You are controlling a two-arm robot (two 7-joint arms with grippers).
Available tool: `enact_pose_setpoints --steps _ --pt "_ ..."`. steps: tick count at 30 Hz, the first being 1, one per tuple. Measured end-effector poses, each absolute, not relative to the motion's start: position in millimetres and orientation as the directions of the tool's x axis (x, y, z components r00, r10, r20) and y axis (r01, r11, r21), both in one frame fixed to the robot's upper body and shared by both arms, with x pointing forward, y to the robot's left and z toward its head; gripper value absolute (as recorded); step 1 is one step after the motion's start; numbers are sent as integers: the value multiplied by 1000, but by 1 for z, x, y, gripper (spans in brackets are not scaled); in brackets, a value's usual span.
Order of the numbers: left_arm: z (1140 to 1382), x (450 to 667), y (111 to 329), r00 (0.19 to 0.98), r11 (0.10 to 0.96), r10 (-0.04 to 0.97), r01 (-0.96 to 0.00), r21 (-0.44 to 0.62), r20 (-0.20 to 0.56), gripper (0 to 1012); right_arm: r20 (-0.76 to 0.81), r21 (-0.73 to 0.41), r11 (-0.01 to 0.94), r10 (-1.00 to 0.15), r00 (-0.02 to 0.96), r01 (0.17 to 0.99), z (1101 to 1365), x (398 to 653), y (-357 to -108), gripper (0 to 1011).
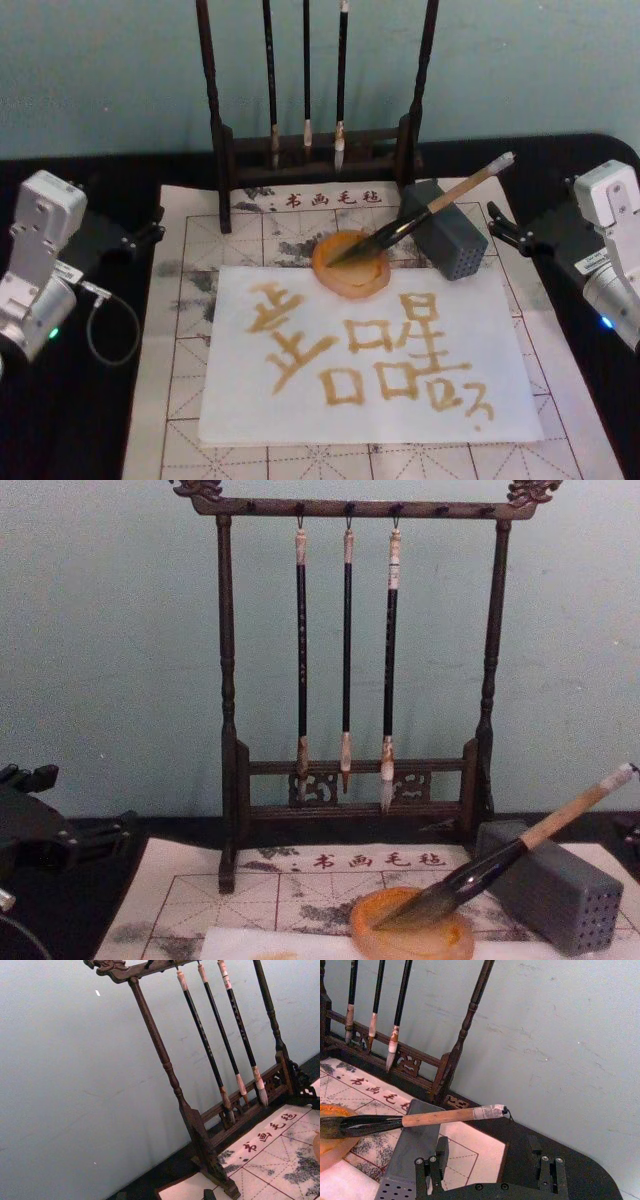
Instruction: Pick up the brush from the inkstone, write on the paper, then place the brush back to its original position.
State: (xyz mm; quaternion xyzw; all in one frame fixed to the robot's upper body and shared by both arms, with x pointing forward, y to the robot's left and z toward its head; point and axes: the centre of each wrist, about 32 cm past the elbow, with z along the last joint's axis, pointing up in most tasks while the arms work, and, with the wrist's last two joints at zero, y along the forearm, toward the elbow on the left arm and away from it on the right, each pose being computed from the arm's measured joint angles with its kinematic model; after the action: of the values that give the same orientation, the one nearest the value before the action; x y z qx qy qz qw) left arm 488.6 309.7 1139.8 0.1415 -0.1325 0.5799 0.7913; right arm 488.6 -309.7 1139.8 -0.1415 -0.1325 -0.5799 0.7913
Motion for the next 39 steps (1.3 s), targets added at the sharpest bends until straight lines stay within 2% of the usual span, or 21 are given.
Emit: enact_pose_setpoints --steps 39 --pt "1140 489 310 292 287 880 -955 70 374 1001 374 -70 287 -880 292 955 1140 489 -310 1002"
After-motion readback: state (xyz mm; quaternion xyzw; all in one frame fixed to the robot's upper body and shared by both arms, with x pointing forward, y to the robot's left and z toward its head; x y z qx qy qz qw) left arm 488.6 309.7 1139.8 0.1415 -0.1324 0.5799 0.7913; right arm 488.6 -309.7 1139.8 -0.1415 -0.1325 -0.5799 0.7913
